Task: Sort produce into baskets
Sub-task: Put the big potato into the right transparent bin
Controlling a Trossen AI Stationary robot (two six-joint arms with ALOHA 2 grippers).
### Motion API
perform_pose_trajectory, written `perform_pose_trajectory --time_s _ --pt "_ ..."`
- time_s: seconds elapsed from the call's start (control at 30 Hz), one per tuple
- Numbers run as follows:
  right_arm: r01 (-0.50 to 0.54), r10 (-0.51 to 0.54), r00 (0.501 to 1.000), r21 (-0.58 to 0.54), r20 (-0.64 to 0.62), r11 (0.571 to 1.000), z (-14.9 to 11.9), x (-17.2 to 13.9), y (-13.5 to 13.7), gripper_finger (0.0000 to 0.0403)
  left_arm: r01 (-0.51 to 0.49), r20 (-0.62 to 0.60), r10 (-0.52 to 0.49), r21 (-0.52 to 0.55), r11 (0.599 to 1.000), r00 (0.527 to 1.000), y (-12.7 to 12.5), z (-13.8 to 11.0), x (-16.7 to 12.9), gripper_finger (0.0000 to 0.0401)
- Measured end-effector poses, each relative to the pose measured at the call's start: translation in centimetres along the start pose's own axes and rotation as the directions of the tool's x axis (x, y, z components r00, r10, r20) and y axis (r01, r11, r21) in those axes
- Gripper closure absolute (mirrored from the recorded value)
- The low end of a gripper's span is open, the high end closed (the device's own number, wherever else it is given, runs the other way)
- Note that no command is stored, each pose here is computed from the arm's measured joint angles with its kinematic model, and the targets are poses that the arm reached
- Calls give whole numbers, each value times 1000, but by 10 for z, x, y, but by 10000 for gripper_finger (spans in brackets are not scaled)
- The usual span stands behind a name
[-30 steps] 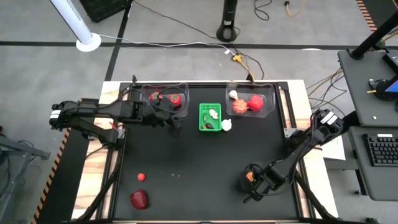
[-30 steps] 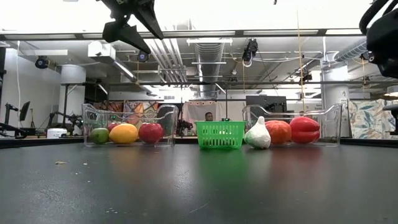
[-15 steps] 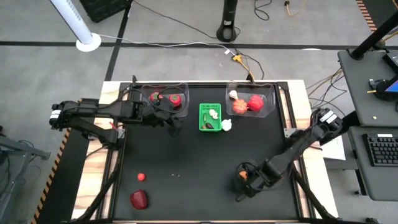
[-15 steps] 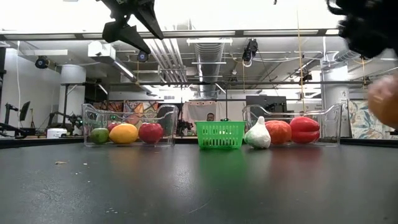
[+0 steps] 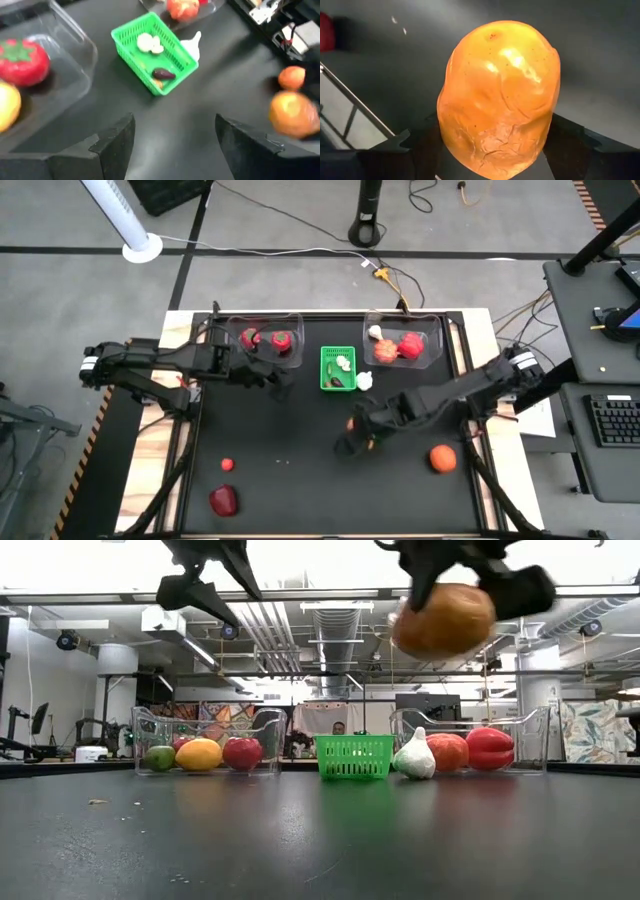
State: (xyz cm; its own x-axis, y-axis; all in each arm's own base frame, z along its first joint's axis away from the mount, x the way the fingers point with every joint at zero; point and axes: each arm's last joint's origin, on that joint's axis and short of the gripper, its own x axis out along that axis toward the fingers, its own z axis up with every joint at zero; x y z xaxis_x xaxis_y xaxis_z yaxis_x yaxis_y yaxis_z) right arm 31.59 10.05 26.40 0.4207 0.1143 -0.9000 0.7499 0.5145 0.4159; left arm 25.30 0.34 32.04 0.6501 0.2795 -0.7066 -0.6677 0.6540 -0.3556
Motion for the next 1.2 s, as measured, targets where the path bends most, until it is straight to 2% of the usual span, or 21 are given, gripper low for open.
perform_pose_trajectory --time_s 0.13,0.23,0.47,0.77,0.87,0.97,1.2 --pt "19 -17 1000 -70 24 997 23 -20 3 128 -28 -110 26 -16 999 994 0 -15 -4 145" --pt "58 -54 998 -115 35 992 39 -35 0 126 -74 -230 65 -29 997 971 1 -31 -9 145" --pt "210 -205 978 -159 46 965 91 -60 -31 126 -169 -417 138 -38 985 898 -2 -66 -27 145" --pt "347 -334 936 -130 112 929 170 -88 -102 124 -193 -453 117 -124 973 884 -13 -88 -40 145" --pt "400 -380 915 -174 138 900 194 -97 -131 123 -202 -456 114 -148 968 883 -14 -90 -41 145" --pt "452 -432 892 -222 137 864 212 -101 -158 122 -210 -457 113 -167 963 882 -15 -92 -42 145" --pt "477 -478 876 -281 73 833 235 -94 -196 122 -221 -433 122 -188 957 893 -14 -91 -42 145"
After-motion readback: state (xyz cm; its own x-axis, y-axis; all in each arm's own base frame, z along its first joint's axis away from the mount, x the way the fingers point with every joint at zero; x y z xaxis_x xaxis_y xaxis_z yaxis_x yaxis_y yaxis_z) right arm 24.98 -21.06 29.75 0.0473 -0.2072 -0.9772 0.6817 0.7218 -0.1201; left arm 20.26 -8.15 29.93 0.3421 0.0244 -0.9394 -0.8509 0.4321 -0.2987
